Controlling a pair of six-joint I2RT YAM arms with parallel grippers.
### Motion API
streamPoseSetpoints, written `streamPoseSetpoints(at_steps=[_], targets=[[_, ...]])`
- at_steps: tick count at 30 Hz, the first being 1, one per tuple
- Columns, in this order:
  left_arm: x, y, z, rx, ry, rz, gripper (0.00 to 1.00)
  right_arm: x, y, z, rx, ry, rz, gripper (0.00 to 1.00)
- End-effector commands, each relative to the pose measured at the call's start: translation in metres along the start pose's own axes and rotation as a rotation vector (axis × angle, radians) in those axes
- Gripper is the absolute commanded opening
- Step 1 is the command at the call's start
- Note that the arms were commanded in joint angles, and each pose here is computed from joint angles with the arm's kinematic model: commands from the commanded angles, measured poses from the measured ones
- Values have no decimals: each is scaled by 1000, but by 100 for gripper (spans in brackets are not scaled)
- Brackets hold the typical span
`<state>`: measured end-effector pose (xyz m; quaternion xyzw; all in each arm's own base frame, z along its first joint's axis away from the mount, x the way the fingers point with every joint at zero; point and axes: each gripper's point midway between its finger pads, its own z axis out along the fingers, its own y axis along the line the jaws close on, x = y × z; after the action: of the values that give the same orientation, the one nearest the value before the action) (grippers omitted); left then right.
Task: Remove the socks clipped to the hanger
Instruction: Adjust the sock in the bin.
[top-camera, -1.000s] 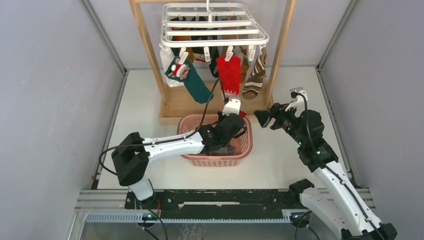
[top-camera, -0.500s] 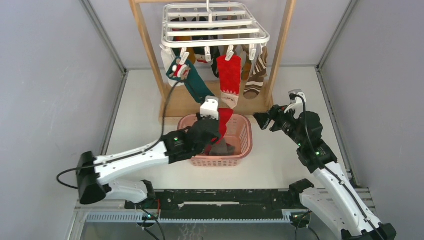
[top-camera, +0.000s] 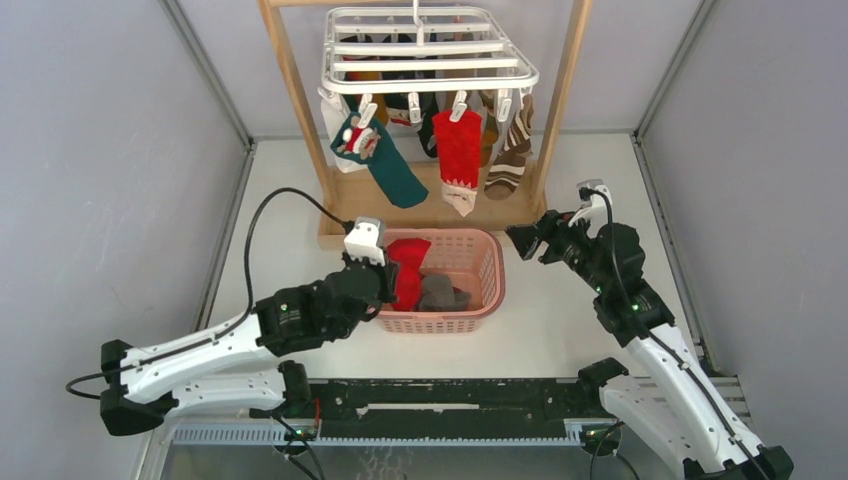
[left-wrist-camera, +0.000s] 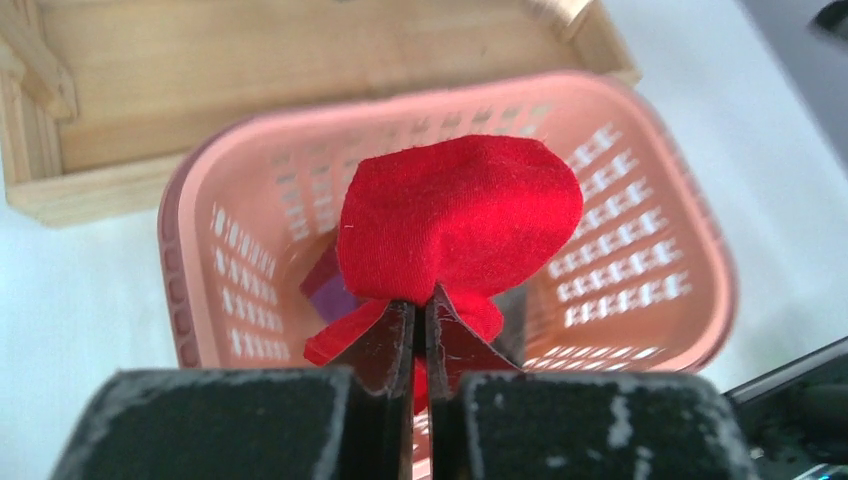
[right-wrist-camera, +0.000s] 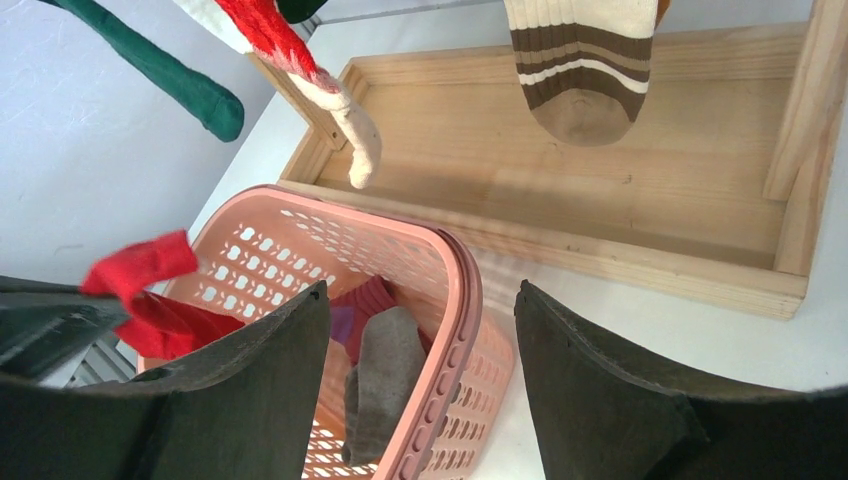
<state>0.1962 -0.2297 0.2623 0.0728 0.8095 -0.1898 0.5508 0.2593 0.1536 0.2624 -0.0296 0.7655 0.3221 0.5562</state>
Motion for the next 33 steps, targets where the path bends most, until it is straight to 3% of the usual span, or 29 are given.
streamPoseSetpoints(at_steps=[1,3,8,15,18,24,33], targets=[[46,22,1,-63,87,8,8,-9,9,1,-25,-39,2,75],[58,26,5,-80,110,13,13,-9,10,2,-25,-39,1,75],[75,24,12,-101,154,30,47,-15,9,5,-18,-53,-14,75],[62,21,10,-79,127,41,65,-49,0,16,3,-113,-35,78],[54,22,6,-80,116,46,98,-71,-13,23,16,-159,-26,79],[44,22,-2,-56,105,47,100,-105,-37,43,-30,-243,5,81],[37,20,-7,-32,105,62,100,-122,-52,85,-192,-299,-39,81]])
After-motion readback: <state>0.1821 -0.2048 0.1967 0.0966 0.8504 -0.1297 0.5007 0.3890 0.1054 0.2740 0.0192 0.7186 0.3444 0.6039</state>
